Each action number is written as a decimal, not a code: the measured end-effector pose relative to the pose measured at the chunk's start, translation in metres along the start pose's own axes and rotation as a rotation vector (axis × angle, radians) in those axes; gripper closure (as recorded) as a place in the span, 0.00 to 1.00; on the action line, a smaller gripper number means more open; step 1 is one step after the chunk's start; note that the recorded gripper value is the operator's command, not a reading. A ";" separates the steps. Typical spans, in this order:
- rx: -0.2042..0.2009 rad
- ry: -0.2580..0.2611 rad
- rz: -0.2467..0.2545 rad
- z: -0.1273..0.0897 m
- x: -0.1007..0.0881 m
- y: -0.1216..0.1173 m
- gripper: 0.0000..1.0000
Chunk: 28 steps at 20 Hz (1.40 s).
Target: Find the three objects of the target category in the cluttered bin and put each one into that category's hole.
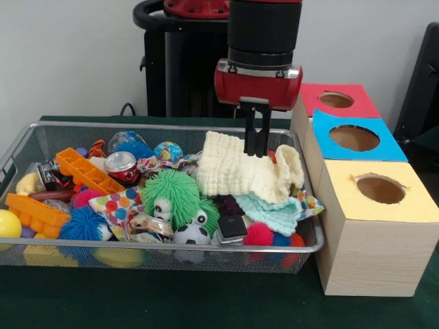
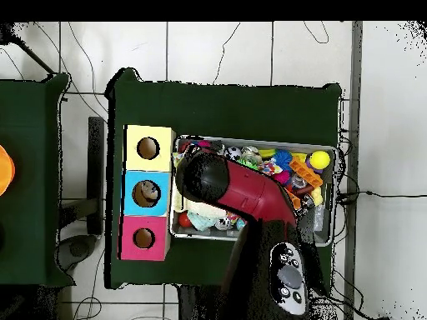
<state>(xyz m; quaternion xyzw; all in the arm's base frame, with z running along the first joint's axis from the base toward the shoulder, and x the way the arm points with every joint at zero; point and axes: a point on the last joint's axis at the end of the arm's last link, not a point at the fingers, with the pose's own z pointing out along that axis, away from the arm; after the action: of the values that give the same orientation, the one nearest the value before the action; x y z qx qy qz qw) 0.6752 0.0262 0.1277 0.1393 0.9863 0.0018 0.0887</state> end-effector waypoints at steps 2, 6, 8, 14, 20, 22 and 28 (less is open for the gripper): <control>0.003 -0.002 -0.001 0.000 -0.002 -0.006 1.00; 0.009 -0.004 -0.001 0.000 -0.004 -0.014 1.00; 0.012 -0.005 -0.004 0.000 -0.004 -0.016 1.00; 0.027 -0.008 -0.021 0.000 -0.004 -0.026 1.00; 0.020 -0.006 0.000 0.002 -0.009 -0.041 1.00; 0.015 -0.006 0.008 0.004 -0.012 -0.049 1.00; 0.011 -0.013 0.044 0.013 -0.019 -0.078 1.00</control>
<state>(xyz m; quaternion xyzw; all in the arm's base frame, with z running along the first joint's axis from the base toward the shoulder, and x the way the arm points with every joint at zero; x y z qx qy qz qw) 0.6741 -0.0546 0.1156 0.1614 0.9824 -0.0025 0.0944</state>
